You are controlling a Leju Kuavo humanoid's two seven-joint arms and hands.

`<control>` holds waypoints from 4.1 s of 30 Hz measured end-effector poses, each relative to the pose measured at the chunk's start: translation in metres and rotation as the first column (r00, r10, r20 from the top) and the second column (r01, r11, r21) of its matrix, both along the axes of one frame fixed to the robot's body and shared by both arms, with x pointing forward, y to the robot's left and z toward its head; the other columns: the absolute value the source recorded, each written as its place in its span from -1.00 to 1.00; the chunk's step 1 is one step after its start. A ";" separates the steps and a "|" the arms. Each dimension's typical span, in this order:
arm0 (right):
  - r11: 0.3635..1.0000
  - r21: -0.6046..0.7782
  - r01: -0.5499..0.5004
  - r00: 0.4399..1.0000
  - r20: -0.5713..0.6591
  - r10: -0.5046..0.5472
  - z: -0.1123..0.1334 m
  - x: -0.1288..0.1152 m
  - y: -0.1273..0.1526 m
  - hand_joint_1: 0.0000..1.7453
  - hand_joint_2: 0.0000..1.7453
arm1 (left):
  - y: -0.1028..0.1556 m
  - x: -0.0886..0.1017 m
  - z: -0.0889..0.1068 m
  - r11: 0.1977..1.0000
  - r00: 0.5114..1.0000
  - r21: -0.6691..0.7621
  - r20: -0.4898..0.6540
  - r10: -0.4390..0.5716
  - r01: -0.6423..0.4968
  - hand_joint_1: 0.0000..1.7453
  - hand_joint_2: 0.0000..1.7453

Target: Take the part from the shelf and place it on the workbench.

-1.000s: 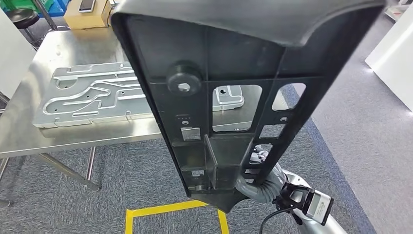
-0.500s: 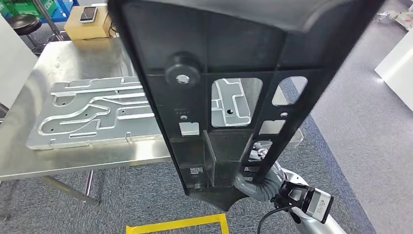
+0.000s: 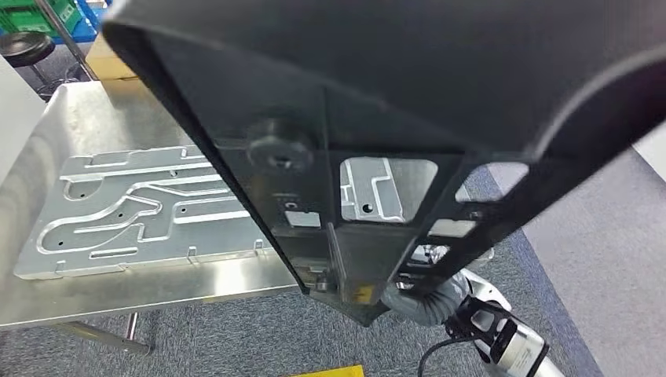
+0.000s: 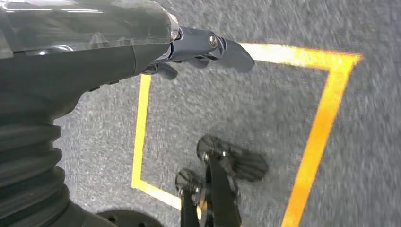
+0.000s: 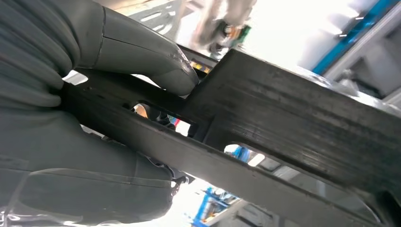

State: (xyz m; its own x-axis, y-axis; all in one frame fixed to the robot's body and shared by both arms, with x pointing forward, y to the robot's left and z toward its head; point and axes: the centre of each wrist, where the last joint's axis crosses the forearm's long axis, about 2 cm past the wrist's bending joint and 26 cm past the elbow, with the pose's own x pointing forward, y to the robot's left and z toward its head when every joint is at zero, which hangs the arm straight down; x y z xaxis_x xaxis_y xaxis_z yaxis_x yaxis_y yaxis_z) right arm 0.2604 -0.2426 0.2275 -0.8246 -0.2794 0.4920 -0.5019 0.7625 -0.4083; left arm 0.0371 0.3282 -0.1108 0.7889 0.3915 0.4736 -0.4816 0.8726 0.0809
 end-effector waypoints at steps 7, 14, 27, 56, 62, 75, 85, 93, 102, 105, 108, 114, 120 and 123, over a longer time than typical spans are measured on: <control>1.000 0.015 0.015 0.999 0.028 -0.015 0.002 -0.007 0.002 1.00 1.00 | -0.002 0.002 0.000 1.000 1.000 -0.003 0.007 0.007 -0.007 -1.00 1.00; 1.000 0.019 0.015 1.000 0.027 -0.015 0.001 -0.009 0.003 1.00 1.00 | -0.003 0.002 0.000 1.000 1.000 -0.007 0.008 0.009 -0.009 -1.00 1.00; 0.921 -0.090 0.378 0.916 0.182 -0.358 0.020 0.015 -0.005 1.00 1.00 | -0.004 0.000 0.000 1.000 0.999 -0.012 0.031 -0.011 0.012 -1.00 1.00; 0.024 -0.490 0.871 0.464 0.808 -0.362 0.025 0.194 -0.048 1.00 1.00 | -0.008 0.020 0.002 0.997 0.992 -0.034 0.107 -0.062 0.066 -1.00 1.00; -0.002 -0.514 0.858 0.481 0.805 -0.348 0.018 0.196 -0.054 1.00 1.00 | -0.007 0.019 0.002 0.997 0.990 -0.027 0.119 -0.070 0.073 -1.00 1.00; 0.040 -0.605 0.795 0.588 0.753 -0.295 -0.032 0.182 -0.027 -1.00 -1.00 | -0.008 0.024 0.002 0.991 0.978 0.019 0.158 -0.137 0.136 -1.00 0.50; 0.112 -0.611 0.783 0.614 0.733 -0.292 -0.041 0.178 -0.032 -1.00 -1.00 | -0.009 0.023 0.002 0.991 0.983 0.046 0.131 -0.129 0.124 -1.00 -1.00; 0.375 -0.488 0.788 0.614 0.668 -0.421 -0.023 0.166 -0.012 -1.00 -1.00 | -0.009 0.017 0.001 0.992 0.986 0.038 0.111 -0.123 0.120 -1.00 -1.00; 0.647 -0.303 0.700 0.701 0.464 -0.542 -0.004 0.143 0.016 -1.00 -1.00 | -0.009 0.017 0.001 0.992 0.986 0.032 0.111 -0.122 0.120 -1.00 -1.00; 0.786 -0.133 0.604 0.786 0.263 -0.560 0.020 0.135 0.014 -1.00 -1.00 | -0.009 0.015 0.001 0.993 0.987 0.028 0.109 -0.120 0.117 -1.00 -1.00; 0.829 0.043 0.557 0.813 0.177 -0.555 0.041 0.125 0.007 -1.00 -1.00 | -0.009 0.012 0.001 0.993 0.988 0.024 0.103 -0.113 0.111 -1.00 -1.00; 0.677 0.333 0.657 0.675 0.140 -0.724 0.055 0.089 -0.039 -1.00 -1.00 | -0.008 0.005 0.000 0.999 0.993 0.009 0.103 -0.054 0.054 -1.00 -1.00; 0.613 0.383 0.692 0.611 0.142 -0.779 0.054 0.070 -0.065 -1.00 -1.00 | -0.008 0.002 0.000 0.999 0.994 0.009 0.104 -0.041 0.040 -1.00 -1.00; 0.599 0.397 0.695 0.596 0.148 -0.789 0.056 0.067 -0.070 -1.00 -1.00 | -0.007 0.004 0.000 0.999 0.993 0.010 0.110 -0.039 0.038 -1.00 -1.00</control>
